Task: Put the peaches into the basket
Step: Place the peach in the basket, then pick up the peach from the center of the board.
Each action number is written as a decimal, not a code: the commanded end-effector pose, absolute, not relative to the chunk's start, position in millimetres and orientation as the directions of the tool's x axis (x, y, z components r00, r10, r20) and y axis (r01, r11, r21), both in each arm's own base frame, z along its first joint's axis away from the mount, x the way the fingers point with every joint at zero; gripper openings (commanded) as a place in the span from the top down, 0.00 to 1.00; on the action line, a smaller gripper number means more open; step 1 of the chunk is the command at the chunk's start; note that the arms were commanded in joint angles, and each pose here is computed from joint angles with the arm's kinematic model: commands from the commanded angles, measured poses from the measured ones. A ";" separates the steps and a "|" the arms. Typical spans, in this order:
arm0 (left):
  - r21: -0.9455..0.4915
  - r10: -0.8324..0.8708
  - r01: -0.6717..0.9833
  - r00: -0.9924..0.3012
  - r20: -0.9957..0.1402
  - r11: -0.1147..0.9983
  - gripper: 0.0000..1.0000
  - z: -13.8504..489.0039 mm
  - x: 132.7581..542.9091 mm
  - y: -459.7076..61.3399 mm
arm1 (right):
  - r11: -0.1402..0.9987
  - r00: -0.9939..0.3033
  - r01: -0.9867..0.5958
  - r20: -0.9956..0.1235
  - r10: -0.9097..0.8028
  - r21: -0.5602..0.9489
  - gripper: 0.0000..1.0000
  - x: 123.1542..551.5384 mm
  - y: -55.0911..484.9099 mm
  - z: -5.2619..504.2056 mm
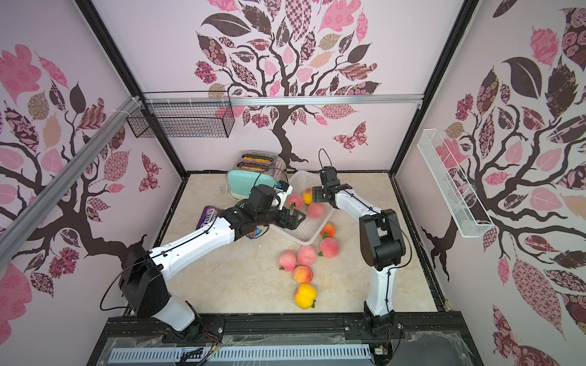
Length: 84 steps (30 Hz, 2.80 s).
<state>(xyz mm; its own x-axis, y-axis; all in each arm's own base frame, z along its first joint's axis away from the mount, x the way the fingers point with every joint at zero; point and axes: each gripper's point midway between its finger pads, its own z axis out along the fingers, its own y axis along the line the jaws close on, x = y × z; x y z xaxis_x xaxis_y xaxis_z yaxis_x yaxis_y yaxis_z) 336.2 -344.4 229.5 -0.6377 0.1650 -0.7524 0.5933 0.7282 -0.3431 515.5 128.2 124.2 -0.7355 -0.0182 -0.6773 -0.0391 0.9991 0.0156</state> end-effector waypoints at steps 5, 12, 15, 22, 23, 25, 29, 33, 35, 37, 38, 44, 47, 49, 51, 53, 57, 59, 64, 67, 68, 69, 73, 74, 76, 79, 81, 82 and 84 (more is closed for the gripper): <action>-0.350 0.163 0.590 -0.644 -0.747 0.728 0.03 221.4 338.7 -346.0 | 1.000 -0.712 -0.030 -0.702 -0.022 0.000 0.12 527.0 124.7 135.6; -0.349 0.164 0.591 -0.643 -0.748 0.728 0.03 222.3 338.7 -345.8 | 1.000 -0.710 -0.028 -0.704 -0.023 -0.004 0.08 527.8 124.0 137.5; -0.342 0.170 0.594 -0.641 -0.749 0.728 0.03 222.8 337.7 -344.5 | 0.999 -0.709 -0.031 -0.705 -0.027 -0.008 0.06 528.6 124.3 139.0; -0.331 0.176 0.594 -0.635 -0.752 0.733 0.03 228.1 334.2 -339.3 | 0.999 -0.696 -0.032 -0.718 -0.025 -0.004 0.06 526.8 123.6 153.8; -0.330 0.175 0.593 -0.635 -0.752 0.734 0.03 229.0 333.2 -338.1 | 0.999 -0.694 -0.032 -0.719 -0.025 -0.004 0.06 525.5 123.4 156.4; -0.324 0.183 0.592 -0.637 -0.749 0.738 0.03 228.7 329.6 -333.6 | 0.999 -0.691 -0.033 -0.722 -0.026 -0.004 0.06 521.7 122.3 163.6; -0.311 0.191 0.580 -0.645 -0.740 0.752 0.03 226.2 319.1 -320.5 | 0.999 -0.686 -0.036 -0.727 -0.021 0.006 0.06 507.2 119.9 178.2; -0.318 0.191 0.567 -0.662 -0.724 0.760 0.03 222.8 302.1 -306.5 | 0.999 -0.678 -0.045 -0.735 -0.018 0.016 0.06 484.0 120.5 190.2; -0.317 0.190 0.561 -0.667 -0.720 0.765 0.03 220.9 291.9 -299.0 | 0.998 -0.680 -0.054 -0.732 -0.026 0.014 0.05 474.5 121.8 194.7; -0.316 0.198 0.558 -0.675 -0.711 0.767 0.03 213.7 279.5 -291.8 | 0.997 -0.690 -0.070 -0.723 -0.039 0.014 0.06 463.5 125.9 198.6; -0.317 0.201 0.556 -0.679 -0.706 0.768 0.03 211.0 274.7 -288.9 | 0.997 -0.690 -0.079 -0.723 -0.046 0.011 0.06 458.0 128.8 202.0; -0.287 0.240 0.568 -0.678 -0.695 0.771 0.03 200.2 244.7 -284.3 | 0.991 -0.678 -0.136 -0.731 -0.079 0.019 0.04 417.0 150.3 219.3; -0.283 0.248 0.574 -0.675 -0.695 0.769 0.03 198.2 235.5 -283.0 | 0.987 -0.672 -0.161 -0.734 -0.105 0.006 0.03 395.5 158.4 226.1; -0.291 0.241 0.572 -0.677 -0.696 0.767 0.03 195.3 231.5 -281.0 | 0.984 -0.666 -0.176 -0.735 -0.123 -0.005 0.03 378.2 161.4 228.5; -0.300 0.228 0.566 -0.680 -0.697 0.768 0.03 191.5 229.3 -278.3 | 0.983 -0.668 -0.181 -0.735 -0.115 0.010 0.03 362.2 160.6 229.0; -0.312 0.220 0.558 -0.689 -0.691 0.769 0.03 186.5 226.6 -276.3 | 0.982 -0.668 -0.186 -0.737 -0.103 0.031 0.03 345.1 158.2 229.9; -0.335 0.213 0.548 -0.709 -0.673 0.766 0.03 175.4 221.9 -276.7 | 0.975 -0.672 -0.216 -0.732 -0.111 0.050 0.02 310.5 157.9 224.7; -0.339 0.211 0.541 -0.716 -0.665 0.770 0.03 169.8 221.7 -277.1 | 0.971 -0.687 -0.225 -0.719 -0.102 0.077 0.02 295.9 155.9 216.4; -0.347 0.213 0.530 -0.733 -0.646 0.774 0.03 155.9 223.9 -282.2 | 0.958 -0.717 -0.249 -0.693 -0.081 0.145 0.02 264.3 156.3 201.3; -0.354 0.215 0.526 -0.743 -0.634 0.773 0.03 149.1 223.9 -286.3 | 0.948 -0.730 -0.256 -0.680 -0.061 0.189 0.02 247.3 156.0 195.1; -0.356 0.216 0.525 -0.745 -0.631 0.773 0.03 147.4 223.5 -287.2 | 0.945 -0.733 -0.257 -0.679 -0.053 0.204 0.02 242.6 155.6 194.2; -0.358 0.220 0.526 -0.749 -0.625 0.772 0.03 144.4 222.6 -288.3 | 0.939 -0.734 -0.262 -0.677 -0.046 0.221 0.02 237.6 155.9 193.1; -0.352 0.232 0.518 -0.761 -0.606 0.779 0.03 132.9 221.9 -289.2 | 0.918 -0.736 -0.293 -0.676 -0.038 0.268 0.02 222.0 157.8 189.2; -0.352 0.232 0.514 -0.764 -0.602 0.782 0.03 129.8 222.3 -289.4 | 0.914 -0.736 -0.302 -0.676 -0.043 0.271 0.02 219.2 157.8 187.7; -0.354 0.230 0.506 -0.772 -0.592 0.786 0.03 123.1 222.6 -290.5 | 0.908 -0.743 -0.312 -0.667 -0.050 0.280 0.02 213.7 157.7 181.0; -0.357 0.228 0.493 -0.785 -0.576 0.794 0.03 112.4 223.9 -292.4 | 0.888 -0.754 -0.333 -0.655 -0.049 0.317 0.02 205.5 162.2 175.8; -0.356 0.230 0.486 -0.792 -0.566 0.798 0.03 106.1 224.2 -293.3 | 0.877 -0.755 -0.343 -0.654 -0.045 0.337 0.02 201.6 164.7 173.9; -0.356 0.231 0.483 -0.795 -0.560 0.800 0.03 102.8 224.2 -293.6 | 0.868 -0.751 -0.358 -0.659 -0.050 0.343 0.02 199.9 167.0 172.7; -0.357 0.232 0.482 -0.797 -0.557 0.800 0.03 99.5 224.7 -294.8 | 0.850 -0.741 -0.384 -0.669 -0.052 0.360 0.02 198.0 171.8 169.9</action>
<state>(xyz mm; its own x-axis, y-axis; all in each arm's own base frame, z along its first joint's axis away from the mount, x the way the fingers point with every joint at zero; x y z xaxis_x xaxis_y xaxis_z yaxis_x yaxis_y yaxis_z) 223.8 -290.1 101.6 -0.7966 0.2461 -0.5521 0.4849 0.8056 -0.3405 201.2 159.7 161.5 -0.7596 -0.0634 -0.6473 -0.3374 0.8893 0.3088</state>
